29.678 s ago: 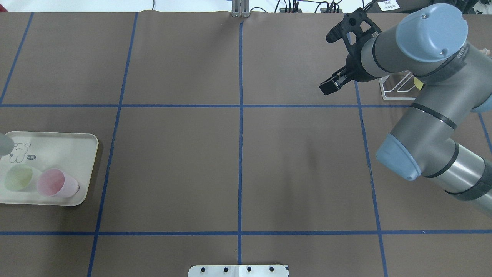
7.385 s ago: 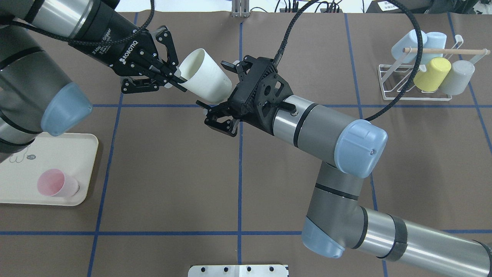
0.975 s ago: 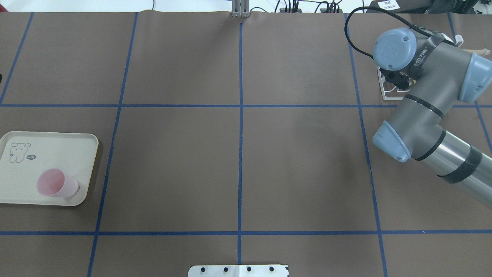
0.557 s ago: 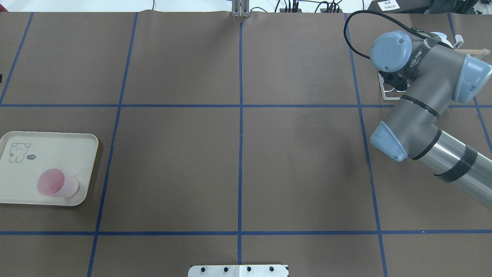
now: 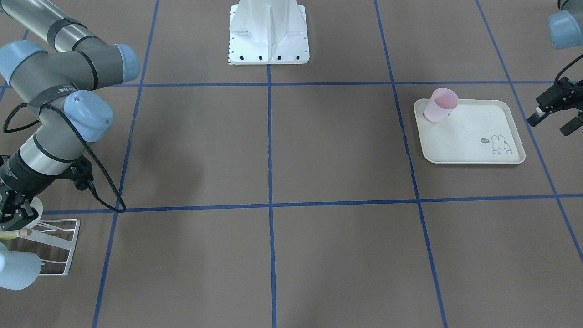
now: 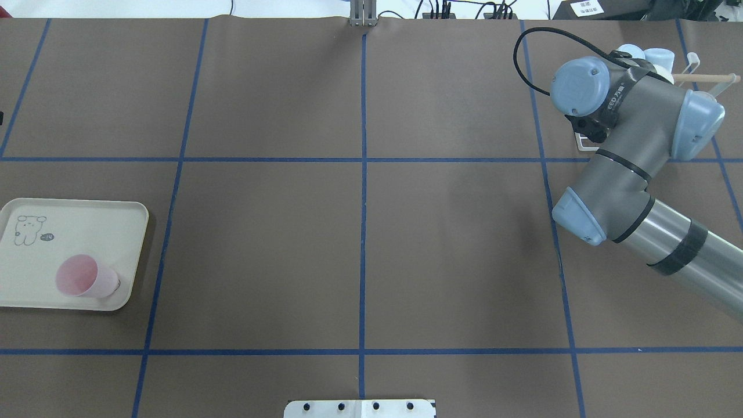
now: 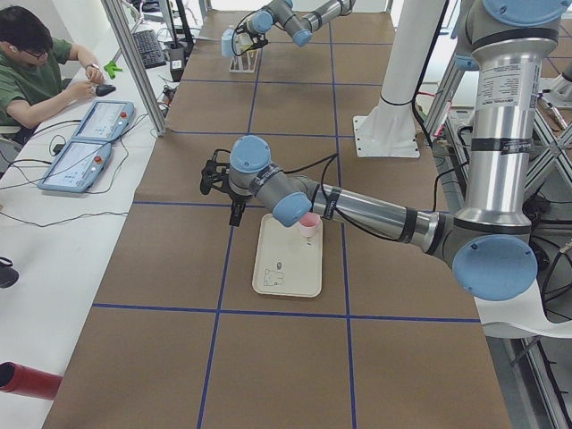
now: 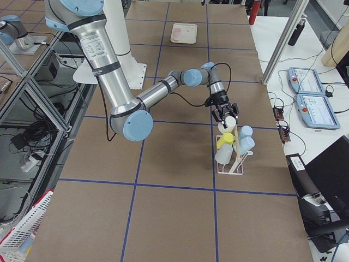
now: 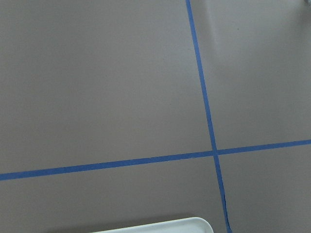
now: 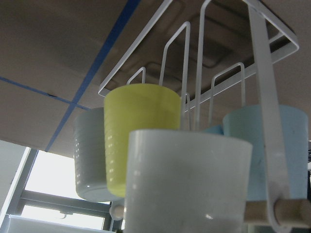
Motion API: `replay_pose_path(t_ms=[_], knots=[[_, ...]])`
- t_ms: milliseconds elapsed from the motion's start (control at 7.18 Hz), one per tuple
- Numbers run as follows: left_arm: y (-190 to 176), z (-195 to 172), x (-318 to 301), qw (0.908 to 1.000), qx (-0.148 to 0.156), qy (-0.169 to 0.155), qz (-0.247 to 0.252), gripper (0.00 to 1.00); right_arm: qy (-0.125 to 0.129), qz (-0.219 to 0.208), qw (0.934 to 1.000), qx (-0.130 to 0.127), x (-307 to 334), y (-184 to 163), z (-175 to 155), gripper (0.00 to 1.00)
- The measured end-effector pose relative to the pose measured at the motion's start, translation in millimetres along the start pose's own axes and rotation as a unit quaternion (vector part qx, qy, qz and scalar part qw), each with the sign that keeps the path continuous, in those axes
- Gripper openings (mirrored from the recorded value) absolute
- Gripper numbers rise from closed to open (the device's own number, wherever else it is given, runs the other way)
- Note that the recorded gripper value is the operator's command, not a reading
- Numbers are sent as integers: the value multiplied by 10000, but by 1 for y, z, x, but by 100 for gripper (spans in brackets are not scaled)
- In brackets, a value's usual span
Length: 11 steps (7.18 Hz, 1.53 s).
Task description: Transfer IKEA cup to right arm and place on rack
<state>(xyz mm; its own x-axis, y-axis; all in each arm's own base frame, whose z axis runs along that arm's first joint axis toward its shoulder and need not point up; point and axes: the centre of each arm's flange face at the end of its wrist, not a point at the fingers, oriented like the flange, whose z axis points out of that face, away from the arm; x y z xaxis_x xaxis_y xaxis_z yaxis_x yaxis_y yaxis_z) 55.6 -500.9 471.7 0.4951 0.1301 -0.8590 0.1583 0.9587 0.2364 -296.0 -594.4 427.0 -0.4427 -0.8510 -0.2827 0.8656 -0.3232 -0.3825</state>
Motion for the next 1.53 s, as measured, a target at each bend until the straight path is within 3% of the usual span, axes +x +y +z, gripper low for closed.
replay_pose_path(t_ms=[139,279,418,1533], knots=[[0,0,0,10000,1,1,-15,100,68,23,10000,-7,3,-3,4,77],[0,0,0,10000,-1,2,-38,100,127,54,9997,-198,5,4,5,93],[0,0,1,10000,-3,3,-50,100,150,72,9995,-256,6,7,4,98],[-1,0,2,10000,5,9,-48,100,153,74,9995,-256,6,7,4,99]])
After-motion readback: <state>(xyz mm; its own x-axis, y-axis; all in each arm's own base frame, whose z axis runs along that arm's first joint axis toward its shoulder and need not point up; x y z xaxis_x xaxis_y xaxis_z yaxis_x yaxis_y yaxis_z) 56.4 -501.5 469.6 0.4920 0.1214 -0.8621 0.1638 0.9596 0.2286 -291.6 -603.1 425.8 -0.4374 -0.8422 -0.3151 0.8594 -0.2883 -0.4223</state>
